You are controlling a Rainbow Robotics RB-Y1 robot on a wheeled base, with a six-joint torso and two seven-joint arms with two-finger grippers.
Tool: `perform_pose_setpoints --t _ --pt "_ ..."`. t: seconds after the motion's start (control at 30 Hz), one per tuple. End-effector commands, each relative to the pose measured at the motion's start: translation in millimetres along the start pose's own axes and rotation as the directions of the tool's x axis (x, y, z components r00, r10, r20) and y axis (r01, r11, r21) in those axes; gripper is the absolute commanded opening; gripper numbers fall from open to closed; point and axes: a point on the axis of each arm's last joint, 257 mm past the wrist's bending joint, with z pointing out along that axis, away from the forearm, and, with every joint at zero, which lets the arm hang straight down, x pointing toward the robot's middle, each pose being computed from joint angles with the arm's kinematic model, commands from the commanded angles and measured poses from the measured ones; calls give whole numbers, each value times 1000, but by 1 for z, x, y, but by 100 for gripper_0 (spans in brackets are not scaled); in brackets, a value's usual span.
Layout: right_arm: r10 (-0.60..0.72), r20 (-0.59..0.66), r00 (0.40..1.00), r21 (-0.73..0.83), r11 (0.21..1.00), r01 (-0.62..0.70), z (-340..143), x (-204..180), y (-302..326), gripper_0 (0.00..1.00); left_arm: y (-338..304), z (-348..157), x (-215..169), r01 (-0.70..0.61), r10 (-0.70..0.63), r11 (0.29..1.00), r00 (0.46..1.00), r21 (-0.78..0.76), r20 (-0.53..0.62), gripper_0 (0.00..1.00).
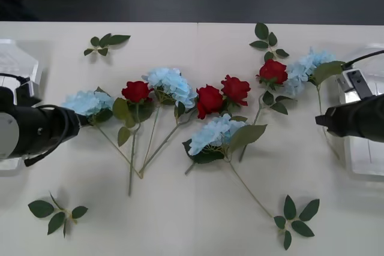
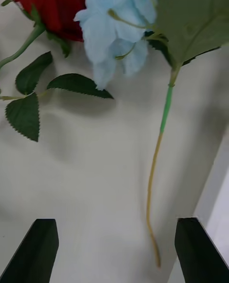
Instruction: Put the red flowers into the right box and the blue flowers into the left box
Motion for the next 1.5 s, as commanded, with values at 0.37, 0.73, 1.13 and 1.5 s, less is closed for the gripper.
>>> perform_pose_setpoints --t 0.37,0.73,1.13,1.5 --pt "53 15 998 104 993 -55 19 -15 -43 72 -42 41 17 129 -128 992 990 -9 63 100" --pt "65 -20 998 133 989 -62 36 -19 -57 72 -35 52 33 72 -64 993 994 -97 85 100" --pt "70 -21 997 171 983 -66 51 -25 -66 72 -3 69 60 88 -80 988 994 -127 69 100" --pt "75 -26 997 163 984 -69 61 -13 -63 72 -5 102 59 54 -44 992 995 -113 92 100"
